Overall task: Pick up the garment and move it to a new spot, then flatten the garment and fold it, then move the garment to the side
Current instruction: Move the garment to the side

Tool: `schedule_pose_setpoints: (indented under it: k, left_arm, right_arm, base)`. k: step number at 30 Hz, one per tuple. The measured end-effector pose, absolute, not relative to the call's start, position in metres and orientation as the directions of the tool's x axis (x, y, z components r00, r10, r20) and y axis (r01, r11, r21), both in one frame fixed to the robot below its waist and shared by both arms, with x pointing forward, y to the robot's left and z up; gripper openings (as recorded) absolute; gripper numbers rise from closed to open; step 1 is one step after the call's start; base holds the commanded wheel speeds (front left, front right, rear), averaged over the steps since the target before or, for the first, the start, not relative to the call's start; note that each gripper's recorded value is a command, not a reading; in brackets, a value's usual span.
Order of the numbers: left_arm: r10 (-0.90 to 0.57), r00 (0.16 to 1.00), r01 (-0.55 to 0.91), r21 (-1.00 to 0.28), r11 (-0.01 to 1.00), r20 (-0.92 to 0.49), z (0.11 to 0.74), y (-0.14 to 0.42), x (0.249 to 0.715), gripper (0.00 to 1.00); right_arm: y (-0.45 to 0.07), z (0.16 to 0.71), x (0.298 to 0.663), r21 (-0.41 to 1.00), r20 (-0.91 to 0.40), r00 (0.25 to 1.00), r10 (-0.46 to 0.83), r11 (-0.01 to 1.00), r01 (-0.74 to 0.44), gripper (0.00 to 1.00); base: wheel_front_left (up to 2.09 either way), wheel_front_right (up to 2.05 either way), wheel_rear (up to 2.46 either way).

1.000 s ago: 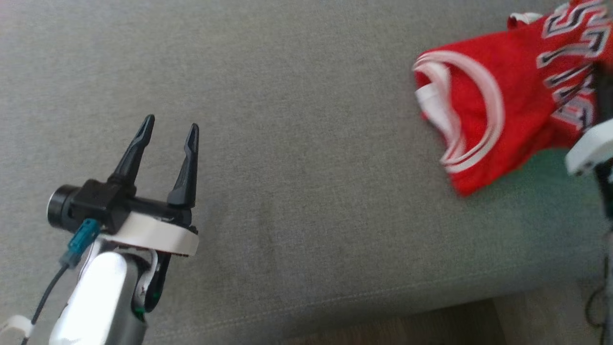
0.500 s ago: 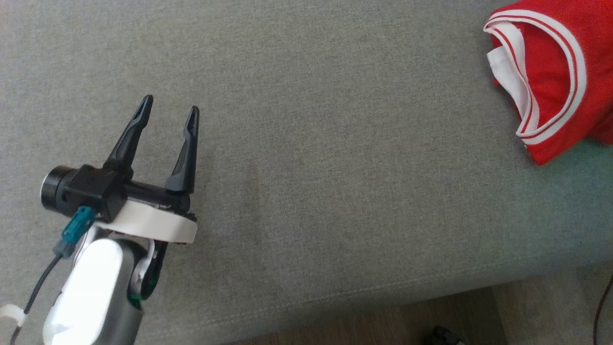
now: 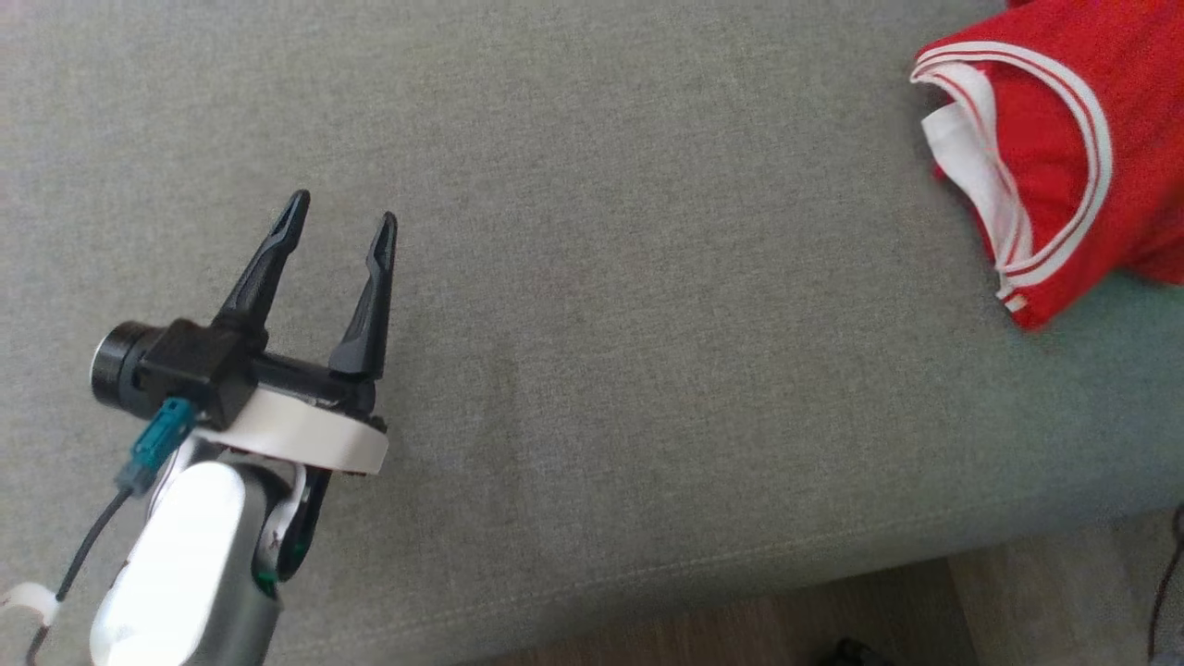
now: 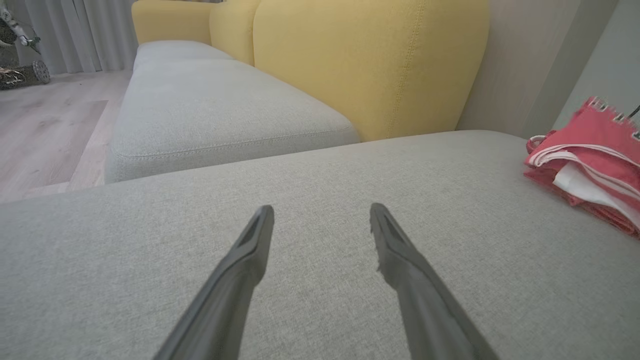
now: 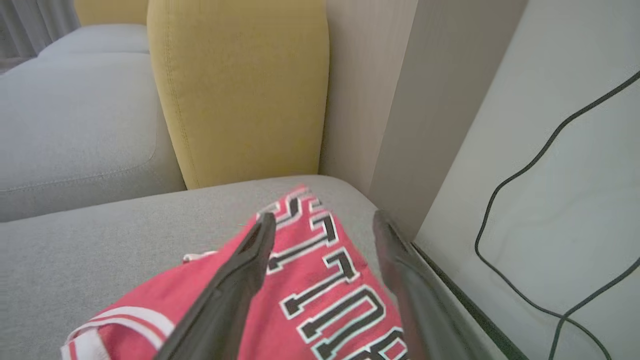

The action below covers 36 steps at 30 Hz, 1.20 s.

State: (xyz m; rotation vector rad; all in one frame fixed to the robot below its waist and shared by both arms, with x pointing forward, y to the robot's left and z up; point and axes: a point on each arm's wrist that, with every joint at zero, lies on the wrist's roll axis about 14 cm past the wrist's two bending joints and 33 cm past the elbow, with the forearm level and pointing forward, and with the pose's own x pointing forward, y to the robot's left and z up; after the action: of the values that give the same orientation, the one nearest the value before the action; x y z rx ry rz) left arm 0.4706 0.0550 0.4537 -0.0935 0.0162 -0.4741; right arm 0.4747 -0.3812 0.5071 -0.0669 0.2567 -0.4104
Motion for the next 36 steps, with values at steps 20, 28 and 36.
schedule_pose_setpoints:
  k: [20, 28, 36]
  left_arm:
    - [-0.219, 0.975, 0.22, -0.078, 0.972, 0.022, 0.487, 0.127, 0.426, 1.0]
    - [-0.129, 0.991, 0.131, -0.049, 0.99, 0.031, 0.498, 0.159, 0.39, 1.0]
    - [-0.085, 0.996, 0.085, -0.031, 0.996, 0.018, 0.499, 0.175, 0.357, 1.0]
  right_arm:
    - [-0.205, 0.516, 0.429, 0.069, -0.07, 0.998, 0.005, 0.998, 0.0, 1.0]
    - [-0.162, 0.518, 0.416, 0.106, -0.04, 0.992, 0.124, 0.987, -0.119, 1.0]
    - [-0.154, 0.514, 0.39, 0.116, -0.052, 0.988, 0.147, 0.983, -0.14, 1.0]
  base:
    - [0.0, 0.0, 0.0]
    - [0.0, 0.0, 0.0]
    - [0.0, 0.0, 0.0]
